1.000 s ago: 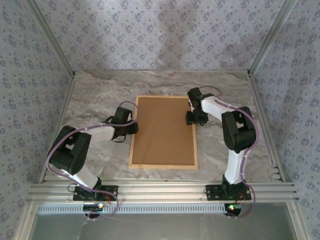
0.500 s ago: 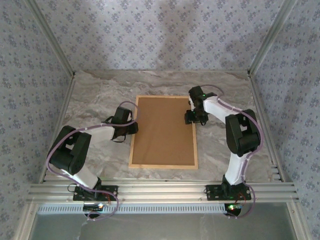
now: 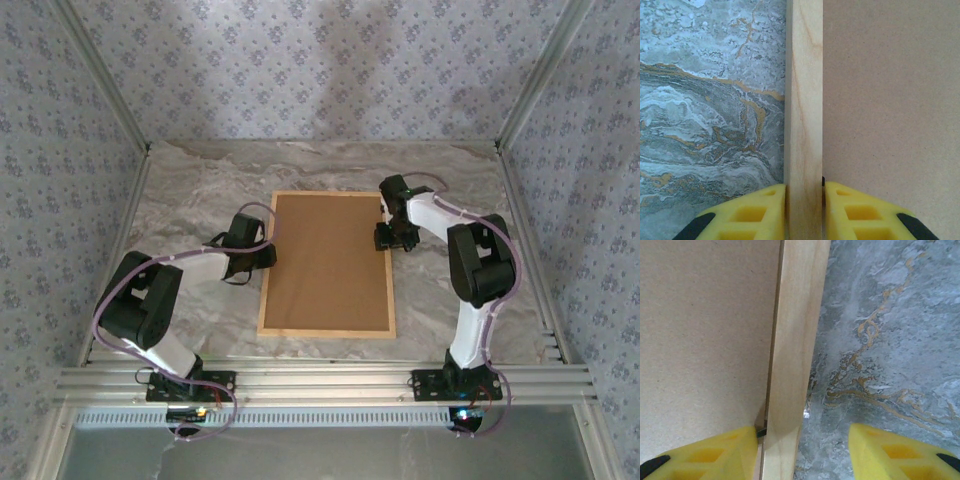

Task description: Put the photo into the frame

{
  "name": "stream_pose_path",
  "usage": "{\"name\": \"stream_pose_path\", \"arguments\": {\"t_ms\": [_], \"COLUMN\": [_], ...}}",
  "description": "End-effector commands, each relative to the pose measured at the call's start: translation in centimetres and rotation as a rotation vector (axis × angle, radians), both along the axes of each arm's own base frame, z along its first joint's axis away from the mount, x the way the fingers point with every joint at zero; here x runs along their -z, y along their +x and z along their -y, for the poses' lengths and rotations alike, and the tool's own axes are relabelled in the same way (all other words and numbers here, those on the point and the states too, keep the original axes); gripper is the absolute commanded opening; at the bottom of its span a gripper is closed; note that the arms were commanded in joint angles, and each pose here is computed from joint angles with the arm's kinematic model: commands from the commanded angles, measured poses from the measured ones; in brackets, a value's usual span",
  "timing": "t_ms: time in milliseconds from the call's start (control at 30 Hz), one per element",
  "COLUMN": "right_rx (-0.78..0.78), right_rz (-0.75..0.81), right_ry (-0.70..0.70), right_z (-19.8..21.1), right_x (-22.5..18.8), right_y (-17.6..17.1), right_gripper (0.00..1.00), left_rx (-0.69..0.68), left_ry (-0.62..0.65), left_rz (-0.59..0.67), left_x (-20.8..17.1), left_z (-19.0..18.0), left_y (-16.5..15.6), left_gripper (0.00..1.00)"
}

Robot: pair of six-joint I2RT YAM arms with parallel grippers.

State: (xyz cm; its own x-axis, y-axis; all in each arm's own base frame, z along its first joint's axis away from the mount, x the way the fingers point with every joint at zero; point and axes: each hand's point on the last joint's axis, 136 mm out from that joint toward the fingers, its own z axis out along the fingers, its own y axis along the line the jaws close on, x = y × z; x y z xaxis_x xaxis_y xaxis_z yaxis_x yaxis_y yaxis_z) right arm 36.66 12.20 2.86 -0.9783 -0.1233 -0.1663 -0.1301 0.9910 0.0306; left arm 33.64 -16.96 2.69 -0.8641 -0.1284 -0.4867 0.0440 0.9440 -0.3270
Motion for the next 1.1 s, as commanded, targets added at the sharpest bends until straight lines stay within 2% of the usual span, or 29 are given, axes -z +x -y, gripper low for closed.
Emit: {"name": "stream_pose_path", "arguments": {"t_ms": [0, 267, 433, 633, 1067], "right_rx": [-0.005, -0.015, -0.014, 0.002, 0.019], "right_rz": [-0.043, -0.069, -0.019, 0.015, -0.028], "right_ry": [-0.047, -0.038, 0.028, 0.029, -0.007], "right_z": [1.0, 0.4, -0.3, 0.5, 1.3], "right_x": [0.9, 1.9, -0.5, -2.2, -0.2], "right_y": [-0.7, -0.9, -0.5, -0.4, -0.5], "right_gripper": [0.52, 0.53, 0.58, 0.58, 0.53], "left_rx": [0.032, 0.034, 0.033, 0.032, 0.032], "left_ry": [0.054, 0.053, 0.053, 0.052, 0.053], "left_rz": [-0.164, -0.165, -0.164, -0.165, -0.166], "left_x": [4.0, 4.0, 4.0, 4.0, 4.1], "left_z": [-0.7, -0.7, -0.7, -0.7, -0.7], "left_y": [-3.3, -3.3, -3.3, -3.4, -3.4], "left_gripper": [0.25, 0.25, 0.25, 0.25, 0.25]}}
